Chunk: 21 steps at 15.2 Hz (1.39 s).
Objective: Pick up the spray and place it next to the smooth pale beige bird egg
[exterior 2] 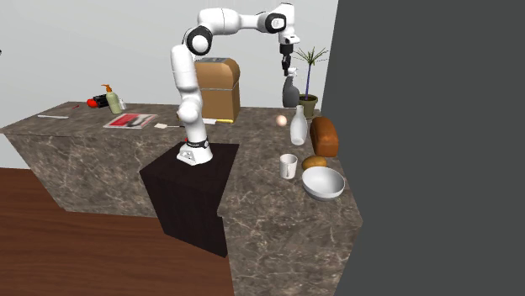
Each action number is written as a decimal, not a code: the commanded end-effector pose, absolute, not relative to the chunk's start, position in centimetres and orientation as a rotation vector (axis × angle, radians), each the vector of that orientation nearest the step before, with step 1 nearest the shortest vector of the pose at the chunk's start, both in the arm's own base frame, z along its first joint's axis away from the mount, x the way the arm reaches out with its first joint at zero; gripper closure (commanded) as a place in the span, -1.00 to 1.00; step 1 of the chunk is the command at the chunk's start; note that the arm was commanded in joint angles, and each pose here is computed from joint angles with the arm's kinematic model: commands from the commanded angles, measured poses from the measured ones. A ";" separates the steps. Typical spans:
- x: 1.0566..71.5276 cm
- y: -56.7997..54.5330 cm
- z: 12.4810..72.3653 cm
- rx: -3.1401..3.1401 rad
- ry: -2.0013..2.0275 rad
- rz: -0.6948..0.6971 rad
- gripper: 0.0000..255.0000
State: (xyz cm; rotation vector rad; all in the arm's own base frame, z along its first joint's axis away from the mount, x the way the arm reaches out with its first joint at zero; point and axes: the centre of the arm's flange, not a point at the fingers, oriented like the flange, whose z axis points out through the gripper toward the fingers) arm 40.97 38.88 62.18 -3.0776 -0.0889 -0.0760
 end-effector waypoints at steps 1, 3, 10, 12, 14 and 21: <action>40.4 41.5 61.6 -3.077 -0.087 -0.077 1.00; 39.7 44.0 61.0 -3.077 -0.087 -0.077 1.00; 37.2 52.7 59.3 -3.077 -0.087 -0.077 1.00; 36.5 55.2 58.8 -3.077 -0.087 -0.077 1.00; 35.8 57.7 58.2 -3.077 -0.087 -0.077 1.00; 34.7 61.6 55.3 -3.077 -0.087 -0.077 1.00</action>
